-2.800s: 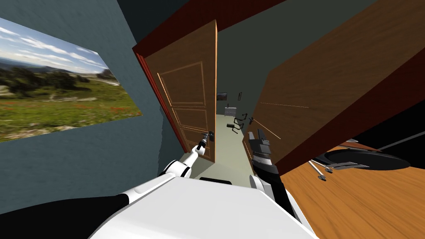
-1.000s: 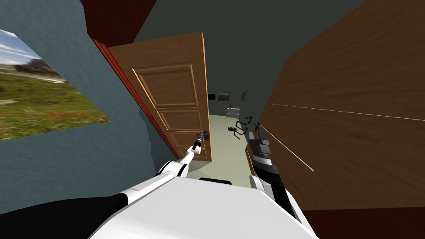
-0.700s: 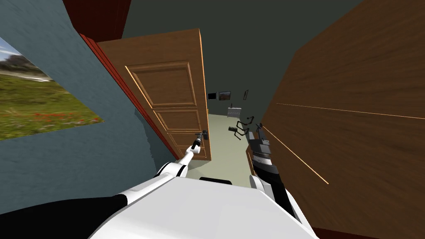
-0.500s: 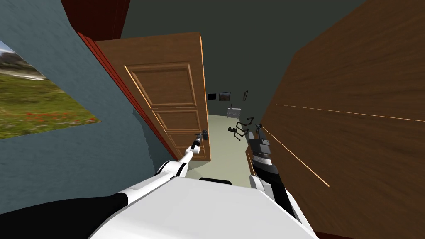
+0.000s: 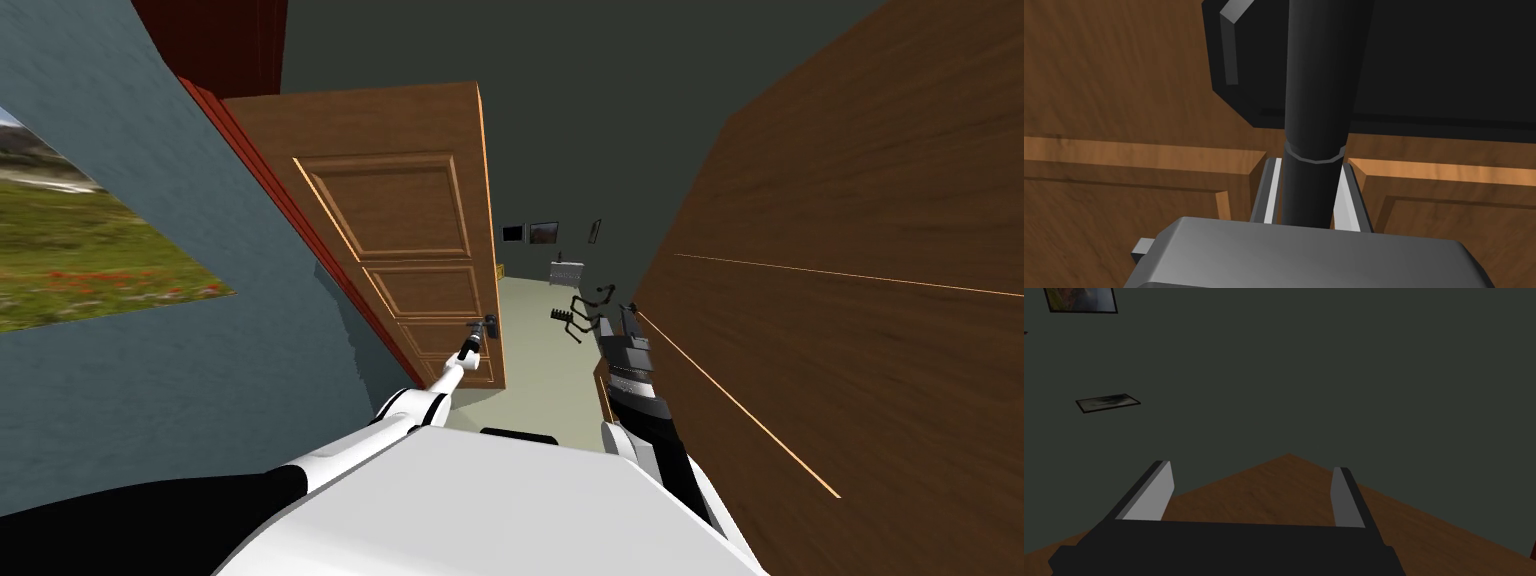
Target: Push the door open
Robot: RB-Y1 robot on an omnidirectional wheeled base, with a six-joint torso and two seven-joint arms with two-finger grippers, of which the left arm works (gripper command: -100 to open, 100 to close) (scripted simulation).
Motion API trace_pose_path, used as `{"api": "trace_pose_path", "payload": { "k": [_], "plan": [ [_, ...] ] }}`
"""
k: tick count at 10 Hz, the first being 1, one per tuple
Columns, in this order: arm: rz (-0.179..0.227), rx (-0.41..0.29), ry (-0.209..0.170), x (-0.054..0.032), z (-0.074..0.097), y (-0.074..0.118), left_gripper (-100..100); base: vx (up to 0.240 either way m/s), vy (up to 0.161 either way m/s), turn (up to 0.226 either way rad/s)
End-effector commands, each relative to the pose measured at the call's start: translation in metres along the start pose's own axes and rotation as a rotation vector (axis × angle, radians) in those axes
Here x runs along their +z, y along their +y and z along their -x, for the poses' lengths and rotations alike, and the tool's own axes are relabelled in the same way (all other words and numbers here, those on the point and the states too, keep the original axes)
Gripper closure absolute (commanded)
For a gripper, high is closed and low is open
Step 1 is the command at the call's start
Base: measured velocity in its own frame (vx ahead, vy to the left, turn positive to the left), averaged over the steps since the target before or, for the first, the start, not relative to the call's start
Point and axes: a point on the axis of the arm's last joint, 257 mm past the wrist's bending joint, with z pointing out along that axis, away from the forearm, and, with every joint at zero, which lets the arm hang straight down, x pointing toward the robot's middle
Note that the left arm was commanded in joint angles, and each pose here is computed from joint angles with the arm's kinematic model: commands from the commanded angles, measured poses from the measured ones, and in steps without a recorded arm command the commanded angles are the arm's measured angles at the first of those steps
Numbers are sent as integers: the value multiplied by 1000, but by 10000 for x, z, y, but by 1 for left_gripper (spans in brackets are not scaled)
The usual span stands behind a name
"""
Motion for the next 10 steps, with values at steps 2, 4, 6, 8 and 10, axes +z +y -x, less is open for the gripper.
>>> {"api": "trace_pose_path", "payload": {
  "k": [2, 4, 6, 8, 10],
  "plan": [
    [-16, 6, -28, 9, 168, -75, 100, 127, -110, 66],
    [-15, 3, -56, 1, 314, -76, 100, 131, -98, 58],
    [-15, 2, -74, -6, 404, -77, 100, 160, -99, 54],
    [-15, 0, -92, -14, 497, -78, 100, 131, -129, 63],
    [-13, 2, -110, -31, 613, -67, 100, 89, -51, 50]
  ]
}}
